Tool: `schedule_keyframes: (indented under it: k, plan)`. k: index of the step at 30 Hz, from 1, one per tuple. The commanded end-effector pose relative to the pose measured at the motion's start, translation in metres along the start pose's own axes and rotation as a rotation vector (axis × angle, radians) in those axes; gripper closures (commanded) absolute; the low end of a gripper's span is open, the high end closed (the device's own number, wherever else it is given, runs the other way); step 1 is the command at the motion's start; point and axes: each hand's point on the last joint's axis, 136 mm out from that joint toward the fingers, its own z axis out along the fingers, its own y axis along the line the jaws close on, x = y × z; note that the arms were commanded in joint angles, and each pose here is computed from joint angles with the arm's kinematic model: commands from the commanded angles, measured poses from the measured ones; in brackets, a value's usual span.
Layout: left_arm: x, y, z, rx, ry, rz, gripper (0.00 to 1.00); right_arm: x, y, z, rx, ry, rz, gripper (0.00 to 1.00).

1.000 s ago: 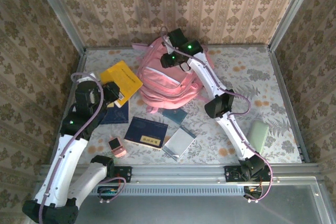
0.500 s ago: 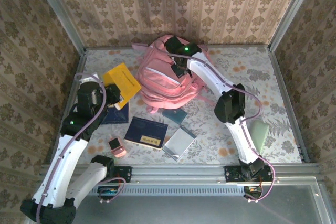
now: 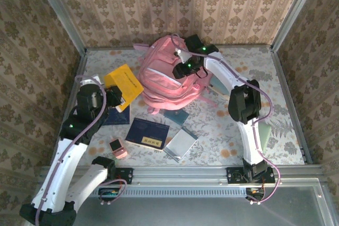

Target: Pack the student bag

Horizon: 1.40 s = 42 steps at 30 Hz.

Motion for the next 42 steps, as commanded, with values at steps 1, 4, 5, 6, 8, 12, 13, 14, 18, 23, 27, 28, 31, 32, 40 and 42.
schedule_keyframes:
  k: [1,4,5,6,8,12,13,14,18,23,27,28,31,32,40,42]
  plan:
    - [-0.021,-0.017,-0.016,0.074,-0.078,0.011,1.0,-0.006,0.026,0.008,-0.206,-0.016,-0.01,0.45]
    - [-0.019,-0.017,-0.013,0.077,-0.074,-0.001,1.0,-0.005,0.02,0.019,-0.214,0.004,0.005,0.45]
    - [-0.019,-0.016,-0.013,0.077,-0.073,-0.004,1.0,-0.005,0.021,0.023,-0.226,0.008,0.007,0.45]
    - [-0.018,-0.016,-0.012,0.076,-0.072,-0.004,1.0,-0.005,0.023,0.026,-0.241,0.011,0.012,0.46]
    - [-0.02,-0.015,-0.013,0.067,-0.078,0.004,1.0,-0.006,0.026,0.033,-0.257,0.012,0.015,0.47]
    - [-0.021,-0.012,-0.014,0.051,-0.081,0.009,1.0,-0.008,0.042,0.044,-0.302,0.022,-0.008,0.58]
    - [-0.022,-0.012,-0.014,0.052,-0.082,0.007,1.0,-0.009,0.046,0.045,-0.314,0.022,-0.013,0.6]
    - [-0.022,-0.011,-0.013,0.051,-0.081,0.007,1.0,-0.008,0.049,0.046,-0.323,0.024,-0.019,0.63]
    - [-0.02,-0.008,-0.011,0.041,-0.078,0.003,1.0,-0.003,0.059,0.052,-0.34,0.036,-0.049,0.67]
    - [-0.017,-0.006,-0.008,0.041,-0.071,-0.004,1.0,0.002,0.064,0.06,-0.359,0.053,-0.052,0.69]
    - [-0.016,-0.005,-0.007,0.039,-0.066,-0.008,1.0,0.006,0.053,0.073,-0.295,0.065,-0.046,0.7]
    - [-0.015,-0.005,-0.007,0.039,-0.065,-0.007,1.0,0.006,0.051,0.076,-0.286,0.068,-0.046,0.71]
    - [-0.014,-0.004,-0.005,0.035,-0.064,-0.007,1.0,0.011,0.049,0.084,-0.256,0.083,-0.049,0.8]
    - [-0.013,-0.003,-0.004,0.033,-0.062,-0.01,1.0,0.012,0.051,0.085,-0.251,0.089,-0.059,0.88]
    - [-0.013,0.003,-0.003,0.011,-0.05,-0.019,1.0,-0.035,0.059,0.02,-0.282,-0.072,-0.045,1.0]
    - [-0.01,0.007,-0.001,0.0,-0.031,-0.063,1.0,-0.05,0.061,-0.006,-0.331,-0.129,-0.018,1.0]
